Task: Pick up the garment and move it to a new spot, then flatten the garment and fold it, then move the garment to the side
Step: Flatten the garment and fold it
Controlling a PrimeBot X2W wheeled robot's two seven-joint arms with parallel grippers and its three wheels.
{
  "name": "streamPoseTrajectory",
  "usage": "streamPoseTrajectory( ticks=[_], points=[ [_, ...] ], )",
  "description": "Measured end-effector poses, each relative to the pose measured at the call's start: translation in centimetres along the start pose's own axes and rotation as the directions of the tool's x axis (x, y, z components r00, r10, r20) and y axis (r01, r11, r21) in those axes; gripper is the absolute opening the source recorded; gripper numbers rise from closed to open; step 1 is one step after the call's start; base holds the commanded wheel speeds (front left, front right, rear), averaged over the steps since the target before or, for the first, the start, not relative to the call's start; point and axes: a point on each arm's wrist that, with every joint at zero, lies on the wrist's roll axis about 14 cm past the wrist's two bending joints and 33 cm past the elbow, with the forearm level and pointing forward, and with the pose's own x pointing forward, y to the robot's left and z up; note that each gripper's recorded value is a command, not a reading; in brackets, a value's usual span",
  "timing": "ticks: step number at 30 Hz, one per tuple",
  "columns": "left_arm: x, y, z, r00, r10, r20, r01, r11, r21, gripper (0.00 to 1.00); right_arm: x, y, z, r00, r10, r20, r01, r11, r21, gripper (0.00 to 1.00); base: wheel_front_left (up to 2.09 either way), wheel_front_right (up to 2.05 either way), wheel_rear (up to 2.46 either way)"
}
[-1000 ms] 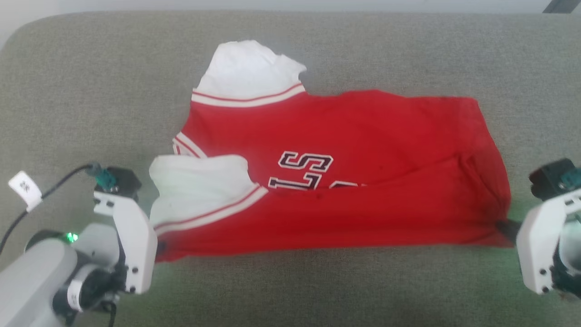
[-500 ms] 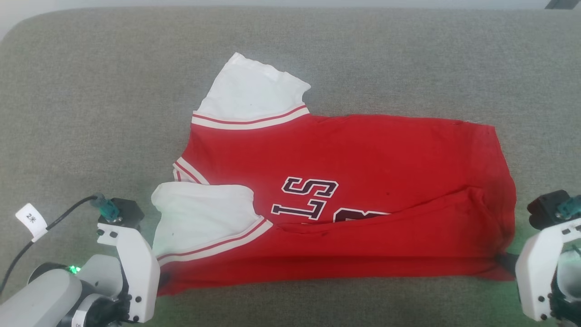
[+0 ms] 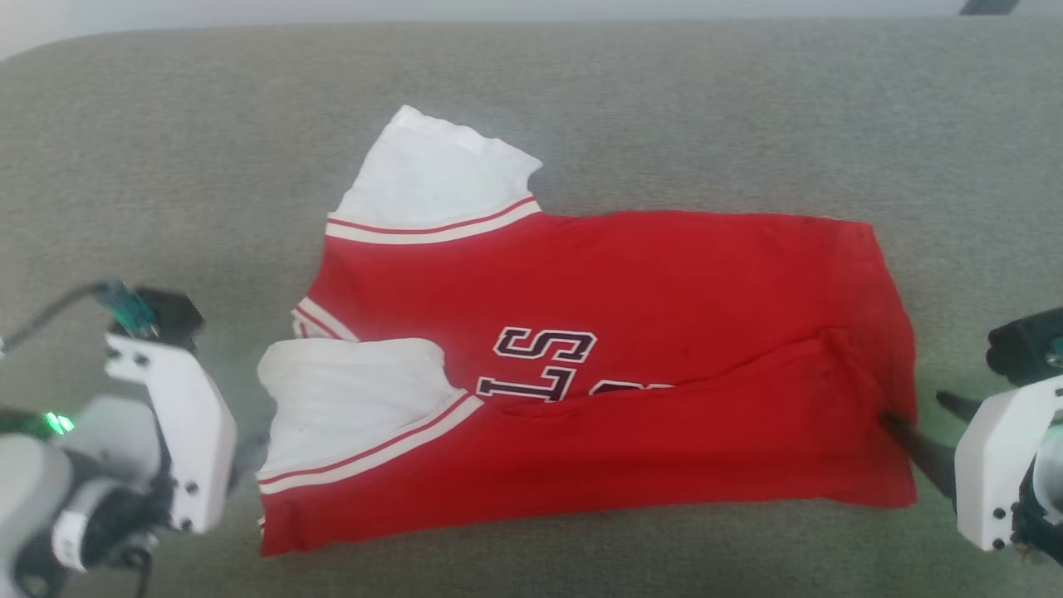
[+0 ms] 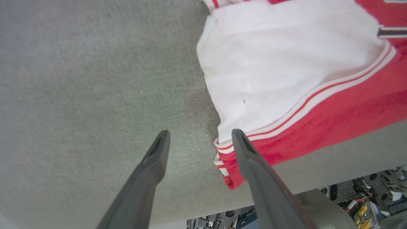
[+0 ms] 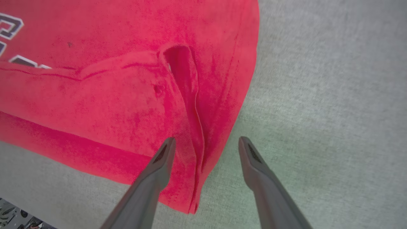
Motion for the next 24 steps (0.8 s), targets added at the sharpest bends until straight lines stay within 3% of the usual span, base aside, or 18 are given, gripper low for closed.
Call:
streamPoseTrajectory(
  ticks=[4,7,10,13,19,21,24],
  points=[
    [-1.1,0.1,3.2,0.998,0.015,0.057,-0.018,0.998,0.055,1.00,-1.0,-0.5,2.4,0.991,-0.023,0.135,0.022,1.000,0.013,1.00,0.00,0.00,0.00],
    [-1.4,-0.3,6.3,0.992,0.013,0.125,-0.026,0.994,0.102,1.00,-2.1,-1.1,5.0,0.959,-0.058,0.276,0.061,0.998,0.000,1.00,0.00,0.00,0.00],
    [-1.2,-0.9,9.4,0.983,-0.008,0.182,-0.020,0.988,0.151,1.00,-3.2,-1.4,7.6,0.899,-0.087,0.429,0.095,0.996,0.002,1.00,0.00,0.00,0.00],
    [-0.4,-1.6,12.2,0.974,-0.032,0.222,-0.011,0.982,0.190,1.00,-4.5,-1.5,10.0,0.813,-0.105,0.572,0.128,0.992,0.000,1.00,0.00,0.00,0.00],
    [2.3,-2.9,17.2,0.960,-0.073,0.269,0.003,0.968,0.251,1.00,-5.6,-2.1,12.0,0.659,-0.148,0.738,0.179,0.983,0.038,1.00,0.00,0.00,0.00],
    [3.3,-3.3,18.8,0.955,-0.080,0.285,-0.001,0.962,0.274,1.00,-5.4,-2.4,11.9,0.636,-0.164,0.754,0.186,0.981,0.057,1.00,0.00,0.00,0.00],
    [5.6,-3.5,21.0,0.954,-0.087,0.288,0.001,0.958,0.286,1.00,-4.1,-2.9,10.5,0.644,-0.190,0.741,0.195,0.977,0.081,1.00,0.00,0.00,0.00]
  ],
)
